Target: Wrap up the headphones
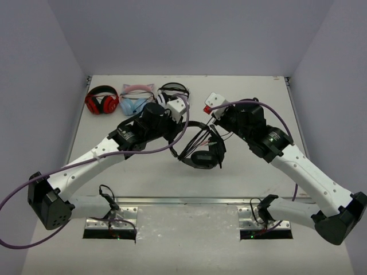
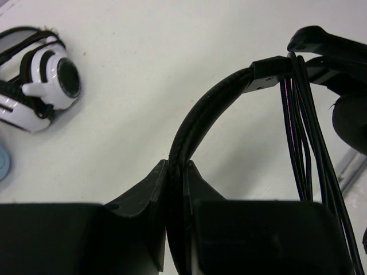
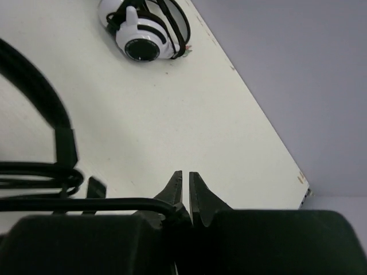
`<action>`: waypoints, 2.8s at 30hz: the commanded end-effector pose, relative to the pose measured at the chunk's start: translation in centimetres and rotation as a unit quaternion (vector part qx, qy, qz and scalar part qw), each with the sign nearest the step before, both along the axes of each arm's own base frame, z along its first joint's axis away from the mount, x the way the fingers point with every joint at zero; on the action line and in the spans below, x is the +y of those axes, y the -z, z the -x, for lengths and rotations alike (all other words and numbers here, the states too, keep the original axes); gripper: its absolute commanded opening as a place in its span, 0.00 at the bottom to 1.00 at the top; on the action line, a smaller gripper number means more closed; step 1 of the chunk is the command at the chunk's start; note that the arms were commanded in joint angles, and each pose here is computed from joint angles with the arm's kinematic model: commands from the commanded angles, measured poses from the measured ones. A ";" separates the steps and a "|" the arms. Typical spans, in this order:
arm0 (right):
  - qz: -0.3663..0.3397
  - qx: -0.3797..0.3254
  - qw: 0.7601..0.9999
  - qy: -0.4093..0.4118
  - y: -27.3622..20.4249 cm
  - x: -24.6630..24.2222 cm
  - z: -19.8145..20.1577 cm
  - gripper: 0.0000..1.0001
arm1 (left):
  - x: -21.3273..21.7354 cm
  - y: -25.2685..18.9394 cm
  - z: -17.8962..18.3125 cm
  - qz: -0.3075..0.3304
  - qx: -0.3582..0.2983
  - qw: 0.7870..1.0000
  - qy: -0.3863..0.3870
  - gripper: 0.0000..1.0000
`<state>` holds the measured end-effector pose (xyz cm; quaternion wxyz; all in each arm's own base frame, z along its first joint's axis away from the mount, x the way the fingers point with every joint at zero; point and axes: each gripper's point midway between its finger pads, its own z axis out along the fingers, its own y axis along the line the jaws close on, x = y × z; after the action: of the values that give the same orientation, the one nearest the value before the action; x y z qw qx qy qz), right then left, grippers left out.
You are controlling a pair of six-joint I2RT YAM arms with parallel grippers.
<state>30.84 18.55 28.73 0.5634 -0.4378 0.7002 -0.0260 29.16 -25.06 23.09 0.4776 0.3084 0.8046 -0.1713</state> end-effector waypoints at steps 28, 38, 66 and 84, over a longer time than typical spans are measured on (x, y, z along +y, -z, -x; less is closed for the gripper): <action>-0.342 0.193 0.914 -0.098 5.3 6.1 0.6 0.02 | 3.2 -20.4 5.3 0.288 -0.168 0.942 -0.040 0.00; -0.471 0.246 0.811 -0.246 4.5 14.0 9.7 0.05 | 6.4 -24.1 4.4 0.444 -0.122 0.871 -0.170 0.00; -0.521 0.196 0.802 -0.215 2.9 17.6 14.7 0.02 | 15.5 -18.9 1.9 0.422 -0.139 0.778 -0.444 0.00; -0.369 0.178 0.911 -0.055 5.3 20.4 14.2 0.02 | 16.8 -9.3 -0.8 0.224 -0.129 0.766 -0.588 0.01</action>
<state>18.58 37.93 22.47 0.5636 -0.1711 0.7217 0.3635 28.85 -10.79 28.57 0.5911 -0.2225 0.7753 -0.0041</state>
